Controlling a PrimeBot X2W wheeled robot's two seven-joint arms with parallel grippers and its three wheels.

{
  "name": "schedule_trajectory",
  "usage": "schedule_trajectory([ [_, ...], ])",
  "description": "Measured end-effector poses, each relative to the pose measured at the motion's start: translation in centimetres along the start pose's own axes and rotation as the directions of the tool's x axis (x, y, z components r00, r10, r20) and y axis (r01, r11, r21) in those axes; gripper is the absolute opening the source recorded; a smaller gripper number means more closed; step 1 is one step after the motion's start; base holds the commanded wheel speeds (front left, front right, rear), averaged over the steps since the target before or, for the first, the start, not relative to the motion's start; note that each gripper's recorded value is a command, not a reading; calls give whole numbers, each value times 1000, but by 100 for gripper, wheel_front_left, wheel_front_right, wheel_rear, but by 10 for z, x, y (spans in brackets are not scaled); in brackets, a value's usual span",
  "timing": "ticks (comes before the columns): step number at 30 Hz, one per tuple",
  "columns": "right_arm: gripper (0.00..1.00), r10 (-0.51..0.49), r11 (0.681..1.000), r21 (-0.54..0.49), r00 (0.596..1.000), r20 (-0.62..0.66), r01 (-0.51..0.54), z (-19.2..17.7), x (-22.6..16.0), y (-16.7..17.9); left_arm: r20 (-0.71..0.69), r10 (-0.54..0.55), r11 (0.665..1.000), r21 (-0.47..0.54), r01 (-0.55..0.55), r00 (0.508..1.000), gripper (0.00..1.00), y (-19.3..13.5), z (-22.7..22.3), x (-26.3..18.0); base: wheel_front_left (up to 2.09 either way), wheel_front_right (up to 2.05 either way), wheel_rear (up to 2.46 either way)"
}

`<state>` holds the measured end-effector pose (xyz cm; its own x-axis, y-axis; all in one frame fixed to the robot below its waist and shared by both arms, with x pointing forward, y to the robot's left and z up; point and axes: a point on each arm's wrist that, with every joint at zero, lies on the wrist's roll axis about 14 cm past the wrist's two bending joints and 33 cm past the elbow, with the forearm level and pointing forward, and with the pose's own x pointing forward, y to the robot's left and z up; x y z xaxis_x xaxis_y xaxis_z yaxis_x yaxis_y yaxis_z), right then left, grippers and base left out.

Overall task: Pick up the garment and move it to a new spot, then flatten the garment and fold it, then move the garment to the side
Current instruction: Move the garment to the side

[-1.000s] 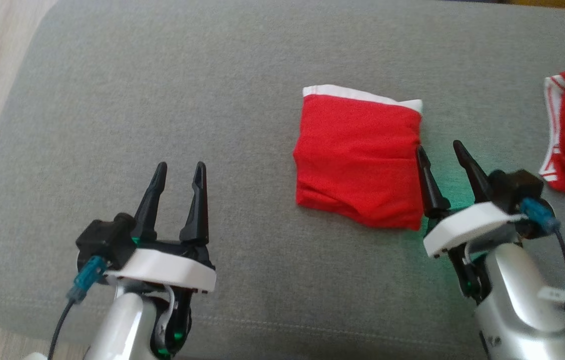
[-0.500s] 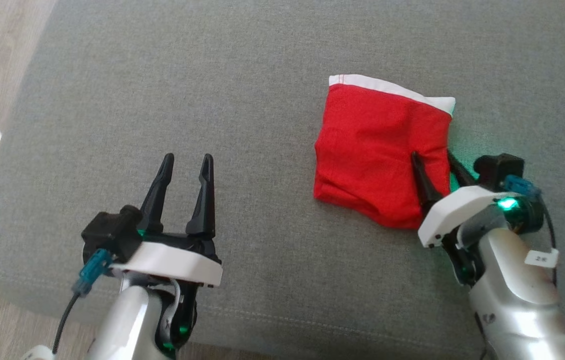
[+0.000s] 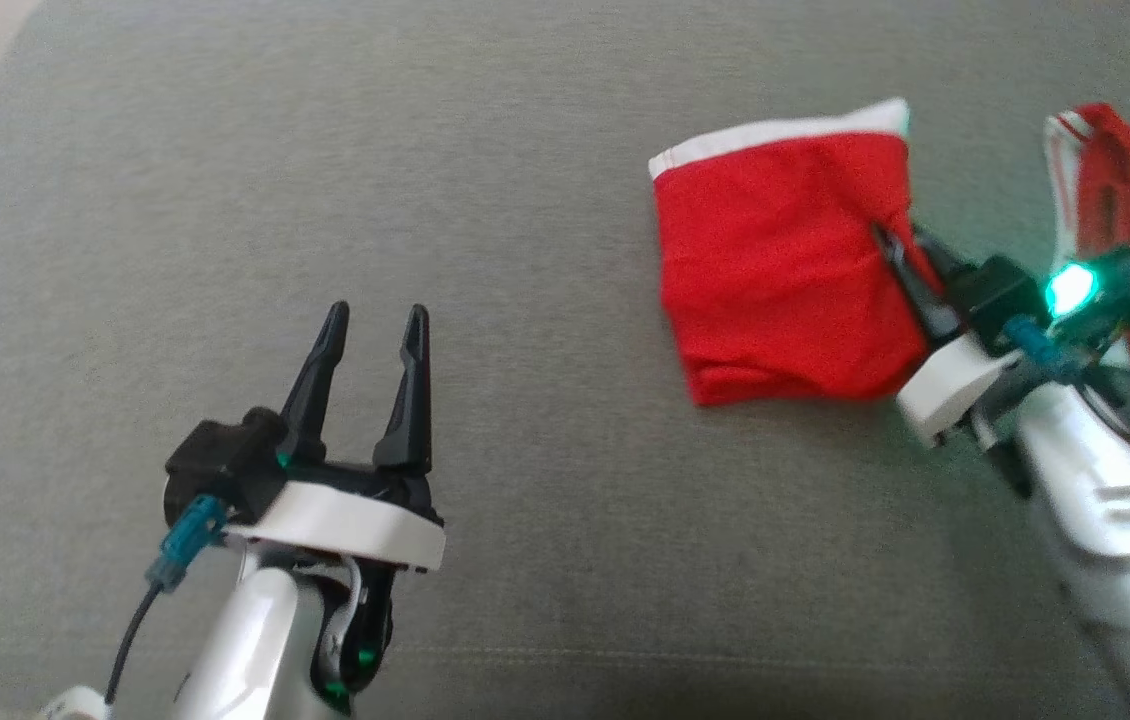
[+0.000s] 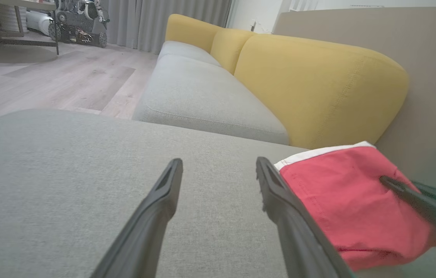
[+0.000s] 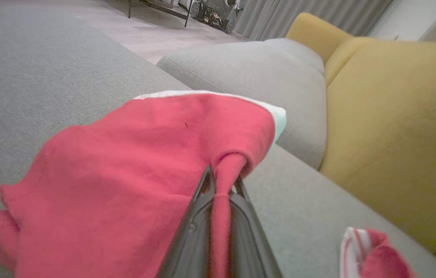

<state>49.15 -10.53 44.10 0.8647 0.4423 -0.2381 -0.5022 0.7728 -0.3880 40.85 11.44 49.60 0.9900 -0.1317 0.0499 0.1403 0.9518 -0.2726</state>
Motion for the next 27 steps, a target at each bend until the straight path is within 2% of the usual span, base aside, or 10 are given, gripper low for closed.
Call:
schedule_trajectory([
  [2,0,-8,999,-40,1000,6,8,2,-3,-10,-1,-21,1000,-2,21,1000,100,-6,-1,4,0,0,0],
  [3,0,-21,992,-122,1000,9,22,4,-11,-33,6,-69,998,-6,69,998,100,-18,-1,13,0,0,0],
  [6,0,-44,973,-227,999,-23,38,0,-24,-66,24,-145,989,-11,146,989,100,-40,2,31,0,0,0],
  [10,0,-93,956,-288,991,-93,63,-13,-40,-108,32,-242,970,-20,242,970,100,-68,-2,51,0,0,0],
  [11,0,-93,956,-288,991,-93,63,-13,-40,-108,32,-242,970,-20,242,970,100,-68,-2,51,0,0,0],
  [15,0,-154,946,-308,974,-167,97,-29,-51,-147,21,-304,952,-29,305,952,100,-85,-15,68,0,0,0],
  [20,0,-229,947,-278,943,-240,159,-49,-52,-183,6,-360,932,-42,360,933,100,-99,-35,89,0,0,0],
  [27,0,-326,939,-230,872,-365,255,-90,-59,-219,-42,-376,926,-66,373,926,100,-98,-69,106,0,0,0],
])
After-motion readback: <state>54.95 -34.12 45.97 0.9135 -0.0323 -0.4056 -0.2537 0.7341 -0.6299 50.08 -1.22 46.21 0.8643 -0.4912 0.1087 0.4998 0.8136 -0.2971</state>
